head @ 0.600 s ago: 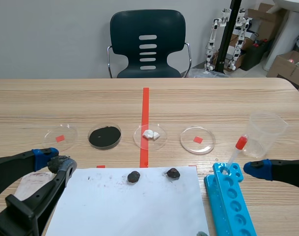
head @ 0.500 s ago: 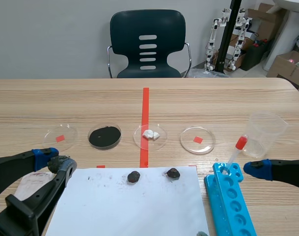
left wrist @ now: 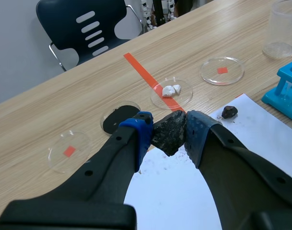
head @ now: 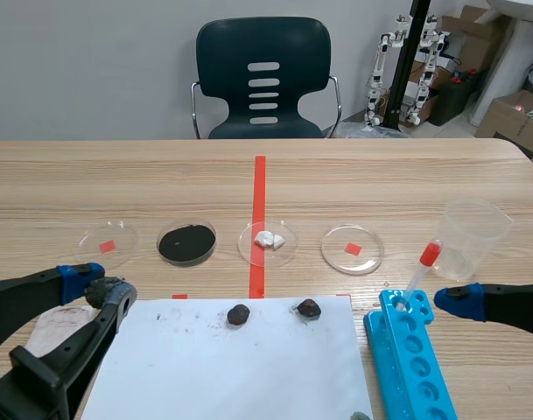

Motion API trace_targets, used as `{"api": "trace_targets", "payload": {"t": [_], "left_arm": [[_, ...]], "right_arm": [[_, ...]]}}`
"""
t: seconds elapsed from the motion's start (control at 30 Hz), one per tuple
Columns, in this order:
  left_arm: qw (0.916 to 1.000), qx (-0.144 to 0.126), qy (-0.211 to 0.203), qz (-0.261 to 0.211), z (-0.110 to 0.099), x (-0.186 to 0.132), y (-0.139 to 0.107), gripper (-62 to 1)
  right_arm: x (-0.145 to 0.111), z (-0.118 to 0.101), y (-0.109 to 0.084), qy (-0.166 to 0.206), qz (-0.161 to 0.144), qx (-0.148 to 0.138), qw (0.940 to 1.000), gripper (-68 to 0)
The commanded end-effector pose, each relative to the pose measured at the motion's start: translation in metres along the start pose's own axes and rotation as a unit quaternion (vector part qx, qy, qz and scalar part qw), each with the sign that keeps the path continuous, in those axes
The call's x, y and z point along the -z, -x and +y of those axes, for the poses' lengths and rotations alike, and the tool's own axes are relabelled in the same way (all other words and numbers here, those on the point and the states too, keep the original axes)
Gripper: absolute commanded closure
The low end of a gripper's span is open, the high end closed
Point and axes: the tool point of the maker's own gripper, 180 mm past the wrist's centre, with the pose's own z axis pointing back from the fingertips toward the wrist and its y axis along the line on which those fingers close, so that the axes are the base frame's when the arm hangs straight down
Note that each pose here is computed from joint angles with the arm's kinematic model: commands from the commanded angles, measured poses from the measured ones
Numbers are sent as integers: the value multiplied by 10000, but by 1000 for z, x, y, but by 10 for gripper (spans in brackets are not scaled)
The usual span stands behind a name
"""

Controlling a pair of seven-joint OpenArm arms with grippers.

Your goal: Rub the mineral on the streak plate below the first streak

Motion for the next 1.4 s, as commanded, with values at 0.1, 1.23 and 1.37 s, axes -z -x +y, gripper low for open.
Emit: {"api": "trace_targets", "payload": {"t": [0.1, 1.23, 1.37], "left_arm": [[9999, -20, -50, -155, 2, 1, -8, -66], [8806, -1907, -1662, 4006, 80, -3, 115, -66], [8603, -1913, -1684, 4416, 88, -5, 130, -66]], "right_arm": [[0, -3, -7, 25, -141, -22, 9999, -679], [0, -3, -7, 24, -140, -23, 9999, -679], [0, -3, -7, 25, -141, -22, 9999, -679]]}}
